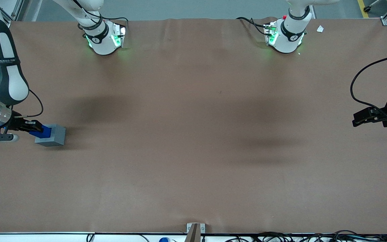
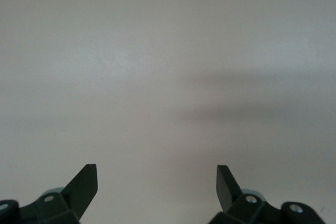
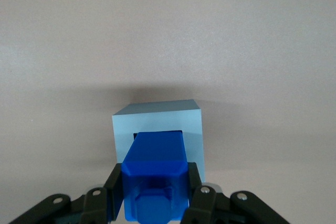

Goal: Insert blue part into gray base with right arm
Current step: 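Lower the blue block into the gray base's opening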

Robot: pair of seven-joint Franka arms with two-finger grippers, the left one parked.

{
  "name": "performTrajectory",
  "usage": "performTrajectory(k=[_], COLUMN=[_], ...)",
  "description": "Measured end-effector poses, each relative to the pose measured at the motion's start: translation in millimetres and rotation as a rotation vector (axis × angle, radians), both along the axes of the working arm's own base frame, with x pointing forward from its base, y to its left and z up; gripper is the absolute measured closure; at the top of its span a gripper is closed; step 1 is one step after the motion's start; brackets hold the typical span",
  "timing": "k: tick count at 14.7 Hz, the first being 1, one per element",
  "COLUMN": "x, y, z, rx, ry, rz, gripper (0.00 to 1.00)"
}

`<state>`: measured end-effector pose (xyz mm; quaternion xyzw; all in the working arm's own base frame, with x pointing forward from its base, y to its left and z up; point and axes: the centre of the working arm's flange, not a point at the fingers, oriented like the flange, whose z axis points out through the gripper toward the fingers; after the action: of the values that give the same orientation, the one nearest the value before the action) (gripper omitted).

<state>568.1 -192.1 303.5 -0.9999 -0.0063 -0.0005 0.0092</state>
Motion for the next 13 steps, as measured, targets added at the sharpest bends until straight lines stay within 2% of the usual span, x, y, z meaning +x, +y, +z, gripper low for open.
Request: performTrajectory(k=[4, 10, 13], x=[-1.5, -1.4, 0.2], y=[0.5, 0.6, 1.1], z=[-11.6, -12.3, -10.5], rx=[0.006, 0.006, 0.004], ry=[0.018, 0.018, 0.012], rz=[0.000, 0.000, 0.001], gripper=[0.49, 0.49, 0.40])
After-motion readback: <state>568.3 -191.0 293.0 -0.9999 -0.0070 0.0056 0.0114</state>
